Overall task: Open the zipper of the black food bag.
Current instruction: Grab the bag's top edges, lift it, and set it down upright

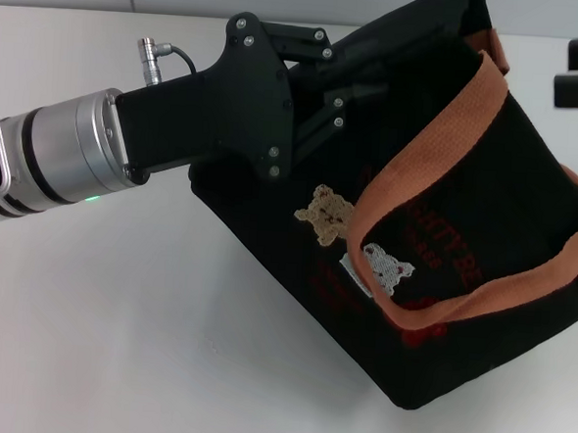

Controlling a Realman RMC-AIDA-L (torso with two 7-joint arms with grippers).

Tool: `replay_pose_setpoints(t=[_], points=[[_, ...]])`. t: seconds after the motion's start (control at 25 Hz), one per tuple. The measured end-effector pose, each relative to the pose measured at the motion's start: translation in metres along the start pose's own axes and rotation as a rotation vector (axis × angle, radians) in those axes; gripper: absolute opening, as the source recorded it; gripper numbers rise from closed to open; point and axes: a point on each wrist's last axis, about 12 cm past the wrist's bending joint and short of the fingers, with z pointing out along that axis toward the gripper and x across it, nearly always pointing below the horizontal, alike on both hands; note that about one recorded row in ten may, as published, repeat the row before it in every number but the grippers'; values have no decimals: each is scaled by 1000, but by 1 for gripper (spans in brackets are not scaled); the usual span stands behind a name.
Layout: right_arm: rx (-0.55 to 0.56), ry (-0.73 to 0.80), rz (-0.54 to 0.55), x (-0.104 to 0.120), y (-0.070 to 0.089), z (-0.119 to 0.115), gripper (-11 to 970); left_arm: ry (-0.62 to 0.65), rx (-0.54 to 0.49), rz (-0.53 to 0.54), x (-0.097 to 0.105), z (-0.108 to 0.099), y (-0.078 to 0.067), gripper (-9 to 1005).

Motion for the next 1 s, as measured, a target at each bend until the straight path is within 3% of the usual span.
replay_pose_setpoints(t=[0.6, 1.0], points=[[-82, 69, -80, -4, 6, 32, 488, -3, 3, 0, 0, 0, -1, 151], [-48, 43, -69, -5, 3, 22, 489, -1, -1, -3, 0, -2, -2, 151]])
